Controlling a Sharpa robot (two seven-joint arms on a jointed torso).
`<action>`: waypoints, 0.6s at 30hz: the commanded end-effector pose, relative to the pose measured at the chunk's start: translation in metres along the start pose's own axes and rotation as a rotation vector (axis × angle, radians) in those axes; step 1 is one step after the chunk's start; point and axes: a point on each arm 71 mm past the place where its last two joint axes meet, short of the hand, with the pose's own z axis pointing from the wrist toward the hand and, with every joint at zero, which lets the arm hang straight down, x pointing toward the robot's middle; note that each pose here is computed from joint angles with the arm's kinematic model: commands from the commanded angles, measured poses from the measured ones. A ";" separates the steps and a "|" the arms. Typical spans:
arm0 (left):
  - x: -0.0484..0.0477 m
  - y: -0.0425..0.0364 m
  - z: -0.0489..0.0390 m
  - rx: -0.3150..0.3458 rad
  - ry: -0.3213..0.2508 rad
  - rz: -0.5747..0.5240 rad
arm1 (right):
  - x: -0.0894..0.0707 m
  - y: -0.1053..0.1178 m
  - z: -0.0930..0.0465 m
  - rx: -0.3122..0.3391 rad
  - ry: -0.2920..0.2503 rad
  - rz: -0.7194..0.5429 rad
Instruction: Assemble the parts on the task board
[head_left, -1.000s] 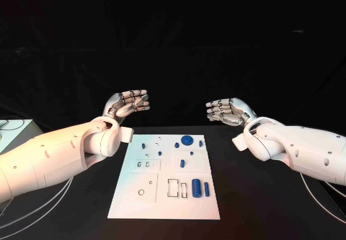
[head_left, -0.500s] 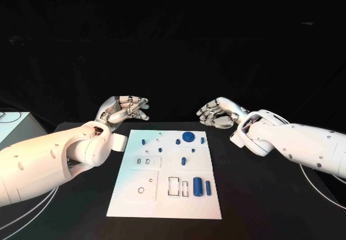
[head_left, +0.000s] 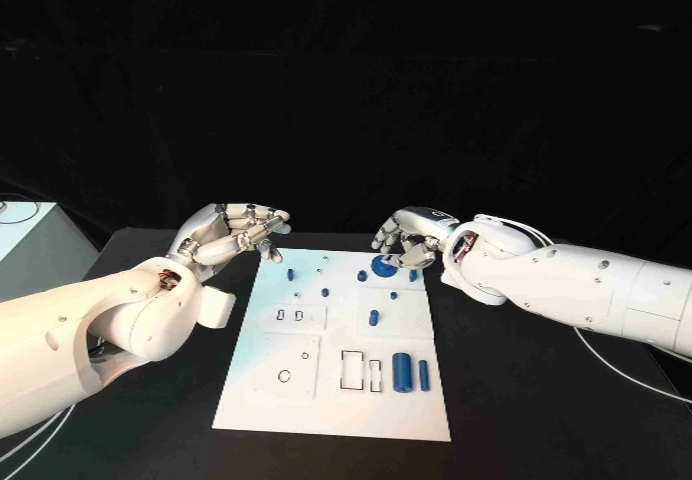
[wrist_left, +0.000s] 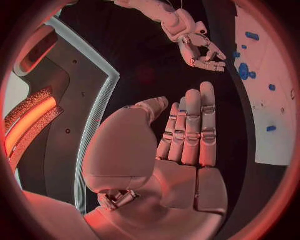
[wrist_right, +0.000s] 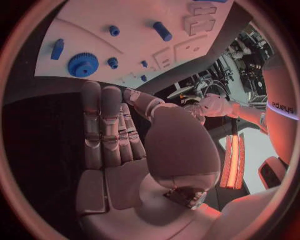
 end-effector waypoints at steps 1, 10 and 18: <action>0.0081 -0.0029 -0.0033 0.000 0.079 0.001 | 0.005 0.002 0.004 0.023 0.063 -0.132; 0.0149 -0.0070 -0.0085 -0.003 0.112 -0.009 | 0.008 0.003 0.011 0.046 0.086 -0.195; 0.0158 -0.0090 -0.0100 -0.003 0.117 -0.011 | 0.011 0.007 0.014 0.040 0.121 -0.220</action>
